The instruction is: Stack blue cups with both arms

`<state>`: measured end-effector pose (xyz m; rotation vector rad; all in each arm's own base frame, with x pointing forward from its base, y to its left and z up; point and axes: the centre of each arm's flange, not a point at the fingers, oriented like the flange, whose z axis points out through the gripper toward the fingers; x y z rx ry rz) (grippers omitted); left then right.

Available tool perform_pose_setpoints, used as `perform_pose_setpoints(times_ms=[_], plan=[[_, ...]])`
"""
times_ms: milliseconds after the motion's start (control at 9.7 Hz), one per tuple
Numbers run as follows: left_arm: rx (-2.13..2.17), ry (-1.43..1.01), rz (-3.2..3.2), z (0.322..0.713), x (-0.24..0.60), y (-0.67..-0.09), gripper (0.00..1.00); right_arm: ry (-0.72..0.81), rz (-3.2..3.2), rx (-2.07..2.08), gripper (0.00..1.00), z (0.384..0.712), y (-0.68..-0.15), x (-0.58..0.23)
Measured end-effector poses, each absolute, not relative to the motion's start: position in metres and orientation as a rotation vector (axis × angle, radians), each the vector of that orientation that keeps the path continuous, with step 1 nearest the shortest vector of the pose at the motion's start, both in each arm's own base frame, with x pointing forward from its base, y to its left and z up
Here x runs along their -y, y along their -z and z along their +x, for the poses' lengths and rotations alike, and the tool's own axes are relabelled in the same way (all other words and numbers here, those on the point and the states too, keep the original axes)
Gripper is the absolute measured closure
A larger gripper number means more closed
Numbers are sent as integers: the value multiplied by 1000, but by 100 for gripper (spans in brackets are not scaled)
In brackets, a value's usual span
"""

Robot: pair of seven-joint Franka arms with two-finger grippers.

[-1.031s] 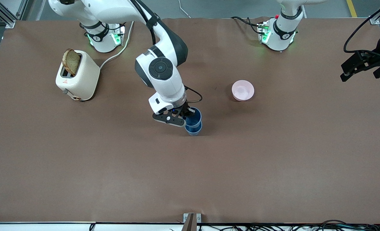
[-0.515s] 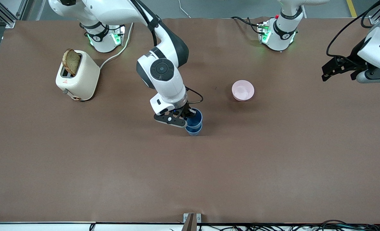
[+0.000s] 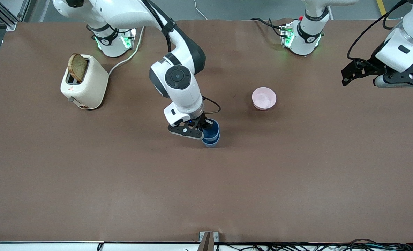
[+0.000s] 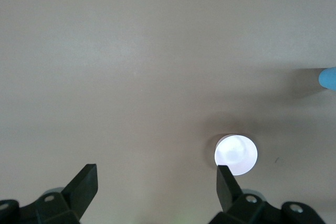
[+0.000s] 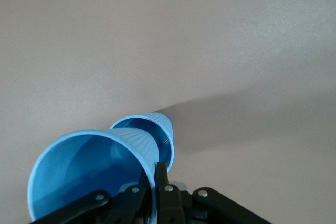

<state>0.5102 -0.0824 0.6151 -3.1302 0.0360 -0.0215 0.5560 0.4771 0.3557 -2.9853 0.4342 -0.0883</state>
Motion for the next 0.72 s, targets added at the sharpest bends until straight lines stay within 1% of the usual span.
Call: perform_pose_setpoints(times_ms=[412, 619, 722], plan=[[-57, 54, -3131, 511, 90, -620, 0, 89, -3000, -425, 94, 555, -349, -478], [-53, 55, -3131, 512, 89, -620, 0, 87, -3003, -415, 68, 552, -346, -482], [-51, 55, -3131, 512, 88, -620, 0, 87, -3003, -411, 52, 551, -346, -484]])
